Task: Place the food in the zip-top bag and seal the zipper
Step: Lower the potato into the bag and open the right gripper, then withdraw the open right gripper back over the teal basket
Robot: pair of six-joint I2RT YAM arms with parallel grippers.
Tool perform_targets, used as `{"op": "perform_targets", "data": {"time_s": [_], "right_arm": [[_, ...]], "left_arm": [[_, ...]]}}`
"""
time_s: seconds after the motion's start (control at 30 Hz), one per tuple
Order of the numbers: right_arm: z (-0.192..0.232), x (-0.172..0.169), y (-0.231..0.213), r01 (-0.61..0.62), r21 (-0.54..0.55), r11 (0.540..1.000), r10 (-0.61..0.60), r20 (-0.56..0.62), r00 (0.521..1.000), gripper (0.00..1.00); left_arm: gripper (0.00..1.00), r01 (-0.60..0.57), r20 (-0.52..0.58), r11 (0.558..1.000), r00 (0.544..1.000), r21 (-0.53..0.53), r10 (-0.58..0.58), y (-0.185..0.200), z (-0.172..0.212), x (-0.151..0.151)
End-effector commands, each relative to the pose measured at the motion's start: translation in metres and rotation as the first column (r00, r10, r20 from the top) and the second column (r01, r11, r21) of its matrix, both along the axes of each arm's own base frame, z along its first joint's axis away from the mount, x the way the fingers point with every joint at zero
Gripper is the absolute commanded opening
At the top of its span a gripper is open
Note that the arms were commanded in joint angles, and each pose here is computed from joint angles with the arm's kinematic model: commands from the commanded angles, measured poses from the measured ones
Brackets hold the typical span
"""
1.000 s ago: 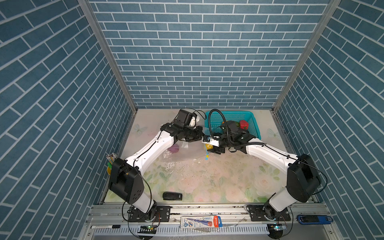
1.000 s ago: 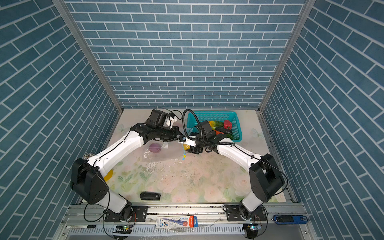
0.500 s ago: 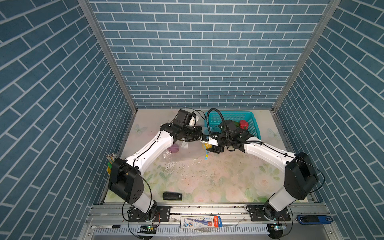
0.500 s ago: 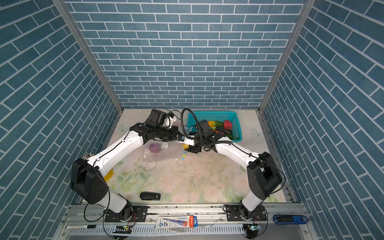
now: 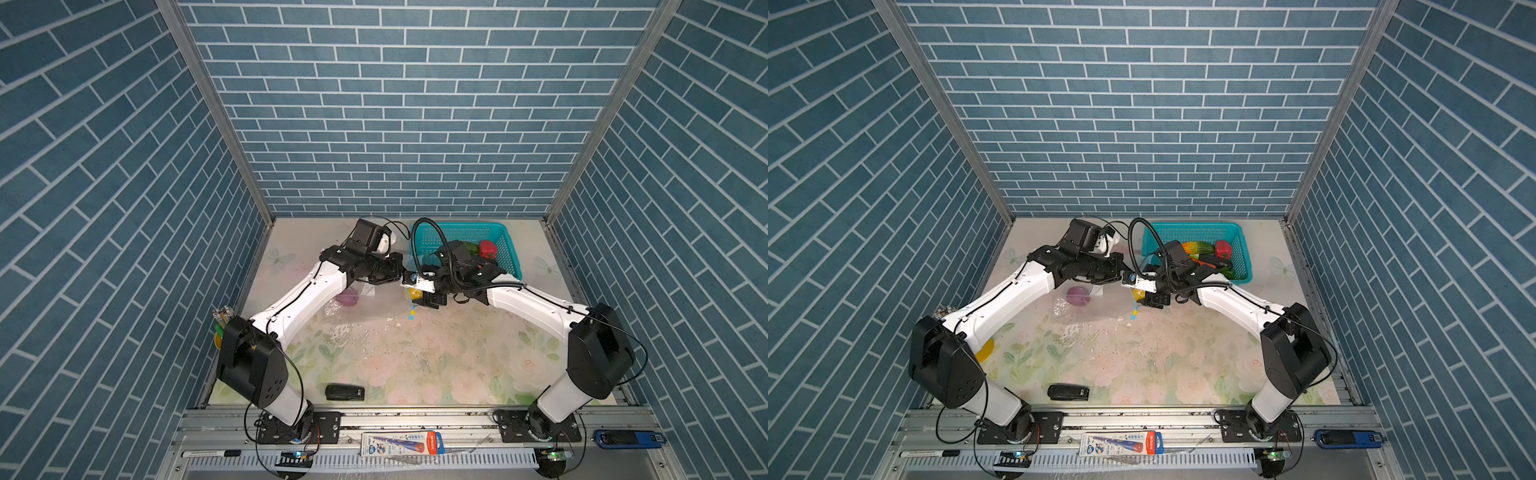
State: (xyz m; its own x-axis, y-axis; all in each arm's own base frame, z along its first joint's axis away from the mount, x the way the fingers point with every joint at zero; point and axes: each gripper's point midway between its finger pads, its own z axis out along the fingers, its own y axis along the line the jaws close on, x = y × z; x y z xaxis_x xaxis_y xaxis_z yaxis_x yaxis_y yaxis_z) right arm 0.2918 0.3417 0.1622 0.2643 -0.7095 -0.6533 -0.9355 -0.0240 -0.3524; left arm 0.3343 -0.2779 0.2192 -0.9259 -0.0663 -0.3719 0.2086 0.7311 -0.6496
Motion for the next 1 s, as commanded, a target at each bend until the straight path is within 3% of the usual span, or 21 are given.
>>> {"op": "perform_targets", "data": {"time_s": [0.0,0.6,0.97], "right_arm": [[0.01,0.0,0.011,-0.047,-0.004,0.999,0.048,0.057,0.997,0.76],[0.012,-0.001,0.011,-0.048,-0.006,0.999,0.048,0.067,0.997,0.78],[0.036,-0.004,-0.003,-0.022,-0.008,1.0,0.023,0.123,0.992,0.79]], "left_arm": [[0.0,0.024,0.046,0.999,0.999,-0.045,-0.022,-0.006,0.022,-0.003],[0.0,0.024,0.05,0.999,0.999,-0.045,-0.022,-0.006,0.023,-0.004],[0.0,0.018,0.061,0.999,0.998,-0.043,-0.015,-0.003,0.023,-0.006]]}}
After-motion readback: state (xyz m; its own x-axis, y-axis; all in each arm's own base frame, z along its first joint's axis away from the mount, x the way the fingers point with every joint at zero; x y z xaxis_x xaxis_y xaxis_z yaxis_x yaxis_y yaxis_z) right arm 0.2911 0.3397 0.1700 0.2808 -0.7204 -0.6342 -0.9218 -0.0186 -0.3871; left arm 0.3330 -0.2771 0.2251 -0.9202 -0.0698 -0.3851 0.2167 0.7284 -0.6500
